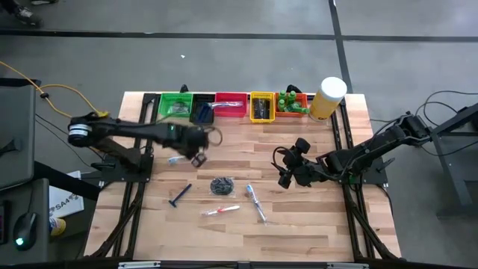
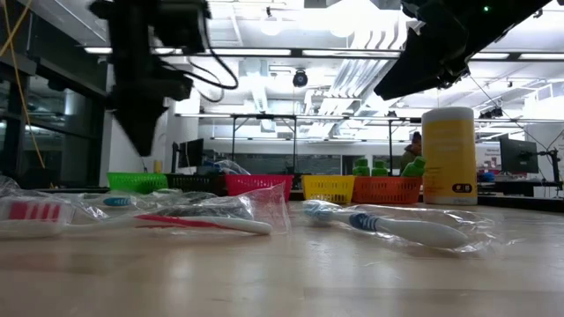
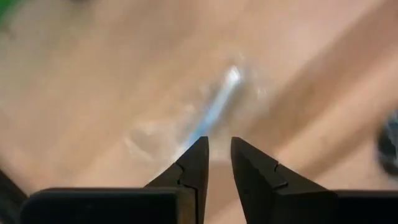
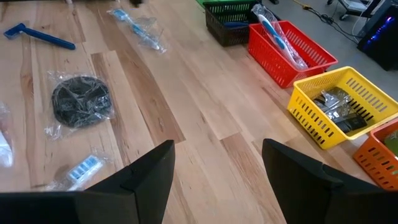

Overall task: Pick & Place Travel size toiletries
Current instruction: Put the blue razor into the black basket

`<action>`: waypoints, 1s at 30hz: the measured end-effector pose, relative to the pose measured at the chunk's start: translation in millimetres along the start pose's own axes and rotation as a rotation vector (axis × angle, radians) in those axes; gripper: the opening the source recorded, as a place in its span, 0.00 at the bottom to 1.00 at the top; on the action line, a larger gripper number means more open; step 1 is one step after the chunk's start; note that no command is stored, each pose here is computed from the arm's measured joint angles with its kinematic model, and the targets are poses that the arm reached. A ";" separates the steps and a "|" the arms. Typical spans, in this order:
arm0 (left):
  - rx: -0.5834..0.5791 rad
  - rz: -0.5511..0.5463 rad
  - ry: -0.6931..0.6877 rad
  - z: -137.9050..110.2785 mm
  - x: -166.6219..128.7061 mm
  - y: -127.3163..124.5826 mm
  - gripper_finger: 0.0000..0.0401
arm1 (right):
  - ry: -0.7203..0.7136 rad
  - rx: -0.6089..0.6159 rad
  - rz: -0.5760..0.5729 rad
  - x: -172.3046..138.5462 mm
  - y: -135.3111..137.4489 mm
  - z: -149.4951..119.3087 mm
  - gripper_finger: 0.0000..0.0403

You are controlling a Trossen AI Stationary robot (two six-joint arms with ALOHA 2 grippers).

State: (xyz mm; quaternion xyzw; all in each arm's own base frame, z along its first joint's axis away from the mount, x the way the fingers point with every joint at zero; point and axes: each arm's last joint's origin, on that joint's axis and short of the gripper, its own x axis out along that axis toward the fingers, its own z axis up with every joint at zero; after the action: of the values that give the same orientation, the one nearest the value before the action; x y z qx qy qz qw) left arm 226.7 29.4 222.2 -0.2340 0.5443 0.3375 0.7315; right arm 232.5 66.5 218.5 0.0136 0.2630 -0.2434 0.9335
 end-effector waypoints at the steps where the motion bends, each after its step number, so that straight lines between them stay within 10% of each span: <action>1: -0.008 -0.005 0.013 -10.4 0.5 -3.7 0.17 | 0.000 -0.002 0.000 0.0 0.0 0.0 0.59; 21: -0.103 -0.164 0.169 -126.5 -23.1 -59.3 0.18 | 0.001 -0.005 -0.001 -0.1 -0.1 -0.1 0.59; 30: -0.173 -0.152 0.156 -155.7 -25.9 -67.8 0.40 | -0.003 0.000 -0.006 -0.1 -0.2 0.1 0.59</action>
State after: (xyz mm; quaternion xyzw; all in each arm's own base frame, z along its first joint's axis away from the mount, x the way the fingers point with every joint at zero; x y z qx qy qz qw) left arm 173.3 -132.3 198.7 -0.3621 0.5492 0.3076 0.6875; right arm 232.4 66.3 218.6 0.0126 0.2618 -0.2460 0.9332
